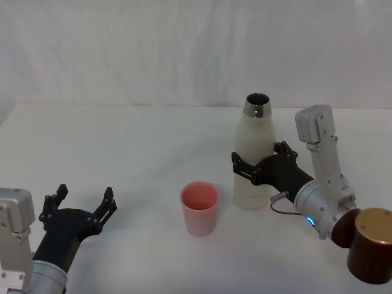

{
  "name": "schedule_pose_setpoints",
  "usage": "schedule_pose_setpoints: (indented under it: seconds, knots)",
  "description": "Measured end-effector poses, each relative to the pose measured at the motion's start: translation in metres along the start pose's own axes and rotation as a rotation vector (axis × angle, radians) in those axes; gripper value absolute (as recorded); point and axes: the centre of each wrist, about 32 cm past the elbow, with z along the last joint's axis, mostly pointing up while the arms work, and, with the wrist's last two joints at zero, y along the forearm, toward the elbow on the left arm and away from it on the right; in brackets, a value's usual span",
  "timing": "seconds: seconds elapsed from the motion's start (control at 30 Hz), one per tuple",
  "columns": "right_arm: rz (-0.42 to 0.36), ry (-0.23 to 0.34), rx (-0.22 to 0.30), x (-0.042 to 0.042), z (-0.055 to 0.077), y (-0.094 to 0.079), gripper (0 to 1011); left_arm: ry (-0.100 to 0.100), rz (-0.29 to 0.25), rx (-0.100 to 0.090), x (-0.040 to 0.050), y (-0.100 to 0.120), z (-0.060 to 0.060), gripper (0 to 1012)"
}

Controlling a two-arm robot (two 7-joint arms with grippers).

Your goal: Grasp the thermos with one hand and pour water into the cup lid.

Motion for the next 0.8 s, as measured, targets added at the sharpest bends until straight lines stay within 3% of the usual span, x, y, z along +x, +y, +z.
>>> schedule_pose_setpoints:
  seconds: [0.8]
  knots:
    - [0.006, -0.002, 0.001, 0.0003, 0.0, -0.0006, 1000, 0.0, 0.0, 0.0, 0.0, 0.0, 0.0, 1001]
